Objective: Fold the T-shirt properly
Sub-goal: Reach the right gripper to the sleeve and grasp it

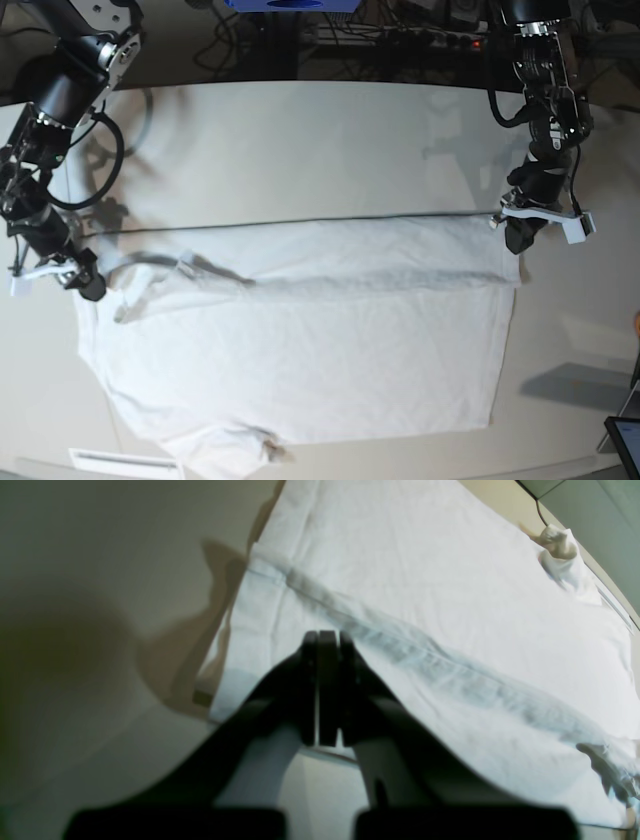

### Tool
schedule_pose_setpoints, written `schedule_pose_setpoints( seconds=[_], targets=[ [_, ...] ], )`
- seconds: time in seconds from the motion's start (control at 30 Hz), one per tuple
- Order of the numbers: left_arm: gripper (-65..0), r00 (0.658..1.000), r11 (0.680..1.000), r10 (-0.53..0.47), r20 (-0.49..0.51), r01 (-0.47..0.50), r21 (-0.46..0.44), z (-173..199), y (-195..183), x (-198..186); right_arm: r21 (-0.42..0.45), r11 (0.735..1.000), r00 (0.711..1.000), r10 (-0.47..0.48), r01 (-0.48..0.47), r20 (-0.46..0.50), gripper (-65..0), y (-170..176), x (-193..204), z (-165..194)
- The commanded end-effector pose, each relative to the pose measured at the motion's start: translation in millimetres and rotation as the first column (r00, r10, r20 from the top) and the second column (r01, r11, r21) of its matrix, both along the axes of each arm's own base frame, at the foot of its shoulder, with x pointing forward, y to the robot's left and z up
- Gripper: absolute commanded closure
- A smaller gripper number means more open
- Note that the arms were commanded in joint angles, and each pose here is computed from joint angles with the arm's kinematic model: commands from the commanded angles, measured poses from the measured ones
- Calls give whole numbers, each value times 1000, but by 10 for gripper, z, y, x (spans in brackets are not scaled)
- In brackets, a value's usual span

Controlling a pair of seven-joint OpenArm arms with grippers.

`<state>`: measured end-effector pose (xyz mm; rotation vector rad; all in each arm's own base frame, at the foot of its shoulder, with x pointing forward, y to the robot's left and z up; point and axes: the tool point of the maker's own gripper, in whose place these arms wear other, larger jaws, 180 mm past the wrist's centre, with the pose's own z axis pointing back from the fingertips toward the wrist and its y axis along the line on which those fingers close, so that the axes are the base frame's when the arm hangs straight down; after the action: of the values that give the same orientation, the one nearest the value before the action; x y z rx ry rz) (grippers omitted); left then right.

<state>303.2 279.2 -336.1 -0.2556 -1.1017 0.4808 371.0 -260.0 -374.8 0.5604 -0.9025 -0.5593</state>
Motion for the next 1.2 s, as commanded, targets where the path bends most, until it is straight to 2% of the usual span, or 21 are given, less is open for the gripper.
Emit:
schedule_pose_setpoints(
  seconds=[0.0, 0.1, 0.23, 0.43, 0.57, 0.6, 0.67, 0.8, 1.0, 1.17],
  targets=[
    [0, 999, 1000, -1, 48, 0, 20, 152, 47, 64, 10, 999, 999, -31, 31, 40, -334, -86, 130, 153],
    [0, 999, 1000, -1, 47, 0, 20, 147, 47, 59, 53, 993, 994, -103, 104, -22, -332, -170, 90, 43],
    [0, 999, 1000, -1, 47, 0, 20, 147, 47, 59, 45, 993, 994, -104, 105, -22, -332, -180, 57, 42],
    [0, 999, 1000, -1, 47, 0, 20, 147, 47, 59, -90, 993, 993, -71, 80, 93, -332, -268, -22, 495],
    [0, 999, 1000, -1, 47, 0, 20, 147, 47, 59, -185, 983, 994, 16, 5, 111, -332, -135, -189, 794],
    [0, 999, 1000, -1, 48, 0, 20, 152, 47, 64, -179, 983, 994, 52, -33, 101, -332, -43, -224, 837],
    [0, 999, 1000, -1, 51, 0, 20, 162, 47, 73, -103, 990, 991, 109, -100, 83, -332, 213, -273, 807],
    [0, 999, 1000, -1, 54, 0, 20, 171, 47, 83, -14, 987, 986, 159, -158, 55, -332, 528, -318, 687],
    [0, 999, 1000, -1, 51, 0, 20, 162, 47, 73, 14, 959, 959, 281, -282, 39, -332, 1050, -312, 588],
    [0, 999, 1000, -1, 50, 0, 20, 157, 45, 65, 123, 963, 970, 242, -241, 11, -332, 1236, -312, 521]
  ],
)
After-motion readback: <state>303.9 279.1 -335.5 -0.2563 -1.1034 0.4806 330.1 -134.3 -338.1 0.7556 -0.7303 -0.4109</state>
